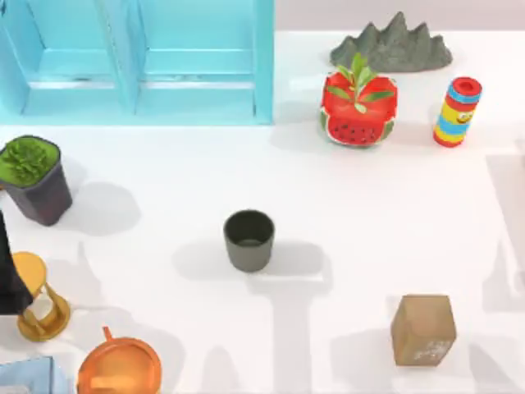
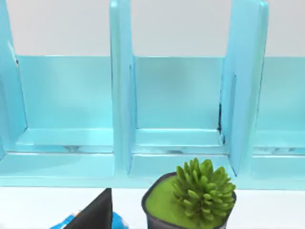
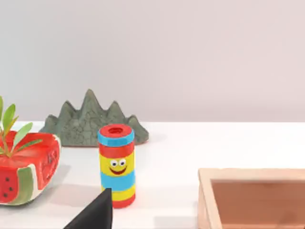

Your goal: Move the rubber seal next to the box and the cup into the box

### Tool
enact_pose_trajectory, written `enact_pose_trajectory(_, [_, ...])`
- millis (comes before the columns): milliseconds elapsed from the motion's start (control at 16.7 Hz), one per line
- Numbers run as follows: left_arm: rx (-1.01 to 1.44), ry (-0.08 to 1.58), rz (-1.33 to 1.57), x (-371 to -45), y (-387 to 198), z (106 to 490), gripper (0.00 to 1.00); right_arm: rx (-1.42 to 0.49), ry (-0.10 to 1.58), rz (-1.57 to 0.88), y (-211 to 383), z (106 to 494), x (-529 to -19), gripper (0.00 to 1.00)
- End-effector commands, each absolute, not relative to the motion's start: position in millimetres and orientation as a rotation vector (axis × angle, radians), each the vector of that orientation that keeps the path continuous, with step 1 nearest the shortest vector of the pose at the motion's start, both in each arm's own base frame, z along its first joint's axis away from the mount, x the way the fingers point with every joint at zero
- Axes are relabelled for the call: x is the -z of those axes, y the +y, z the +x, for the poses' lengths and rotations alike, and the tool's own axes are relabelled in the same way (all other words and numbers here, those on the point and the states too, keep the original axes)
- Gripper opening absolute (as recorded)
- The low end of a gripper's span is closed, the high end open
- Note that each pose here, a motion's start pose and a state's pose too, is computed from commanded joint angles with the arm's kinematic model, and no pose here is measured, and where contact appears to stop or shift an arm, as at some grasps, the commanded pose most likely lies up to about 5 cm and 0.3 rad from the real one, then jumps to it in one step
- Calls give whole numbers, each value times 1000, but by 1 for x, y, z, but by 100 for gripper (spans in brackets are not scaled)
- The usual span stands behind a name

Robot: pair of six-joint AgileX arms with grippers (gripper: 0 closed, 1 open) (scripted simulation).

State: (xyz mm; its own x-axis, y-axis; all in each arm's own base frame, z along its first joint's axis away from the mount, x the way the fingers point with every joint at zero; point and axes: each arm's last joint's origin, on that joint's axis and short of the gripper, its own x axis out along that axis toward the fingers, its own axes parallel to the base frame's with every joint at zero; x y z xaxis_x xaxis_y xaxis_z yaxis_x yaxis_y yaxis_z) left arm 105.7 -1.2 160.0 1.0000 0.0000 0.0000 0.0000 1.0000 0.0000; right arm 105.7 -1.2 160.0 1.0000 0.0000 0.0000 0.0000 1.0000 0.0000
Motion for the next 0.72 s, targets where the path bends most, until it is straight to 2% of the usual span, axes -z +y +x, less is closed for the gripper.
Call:
enact_pose_trajectory(180, [0,0,0,-160,-1,106,100,-5,12,7,-1,106,-162,100])
enact_pose_trajectory(360, [0,0,0,-160,-1,106,100,-47,106,58,5,107,-177,100])
enact_pose_trajectory(540, [0,0,0,-160,-1,106,100,-114,301,129,15,115,-201,100])
enact_pose_trajectory(720, [0,0,0,-160,-1,106,100,-165,591,181,34,135,-221,100])
